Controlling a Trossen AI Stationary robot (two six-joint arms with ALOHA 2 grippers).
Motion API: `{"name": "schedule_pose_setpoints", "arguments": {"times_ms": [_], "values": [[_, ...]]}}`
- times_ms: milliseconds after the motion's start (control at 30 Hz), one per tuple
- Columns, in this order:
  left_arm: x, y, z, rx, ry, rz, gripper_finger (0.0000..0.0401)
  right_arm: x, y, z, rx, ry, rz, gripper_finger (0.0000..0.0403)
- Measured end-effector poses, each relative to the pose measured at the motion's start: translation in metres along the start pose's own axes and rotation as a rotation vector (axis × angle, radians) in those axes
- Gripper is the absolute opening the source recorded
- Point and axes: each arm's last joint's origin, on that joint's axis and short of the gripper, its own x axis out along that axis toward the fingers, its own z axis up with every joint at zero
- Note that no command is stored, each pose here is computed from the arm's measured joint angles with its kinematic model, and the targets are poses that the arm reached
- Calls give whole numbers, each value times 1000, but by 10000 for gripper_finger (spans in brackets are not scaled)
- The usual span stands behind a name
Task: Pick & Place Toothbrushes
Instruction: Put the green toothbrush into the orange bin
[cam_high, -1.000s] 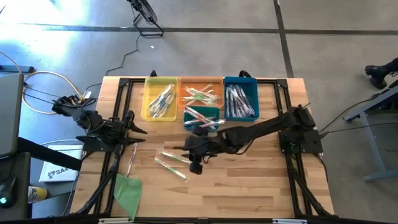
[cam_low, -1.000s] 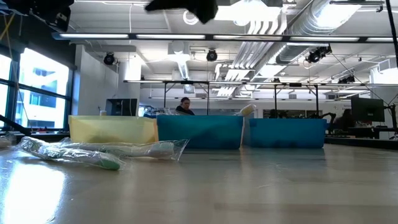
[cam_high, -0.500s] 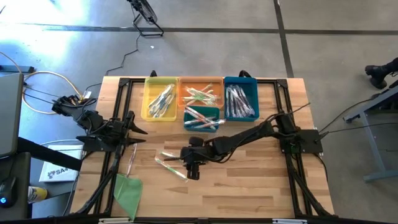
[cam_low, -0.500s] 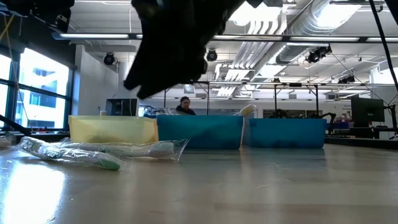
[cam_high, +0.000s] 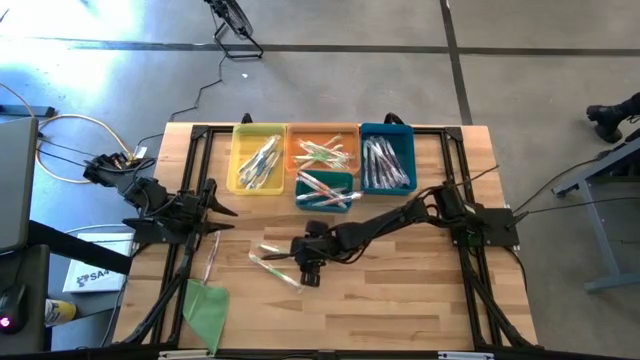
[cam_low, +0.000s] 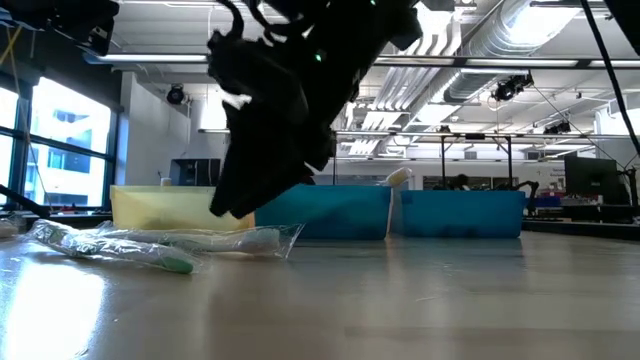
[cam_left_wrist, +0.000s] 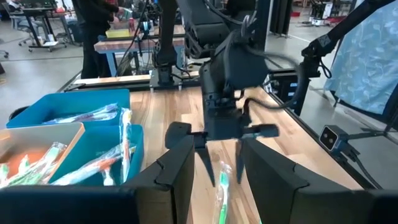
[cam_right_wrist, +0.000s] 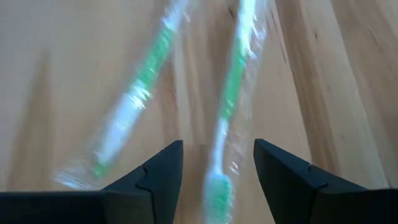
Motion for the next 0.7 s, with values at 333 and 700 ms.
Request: {"name": "schedule_pose_setpoints", "arguments": {"times_ms": [333,700], "values": [[0,0,0,1,3,0,134,20,-4,-12,-2,49,-14,190],[0,0,-1,2,6,0,134,25,-5,-15,-6,52,-51,175]]}}
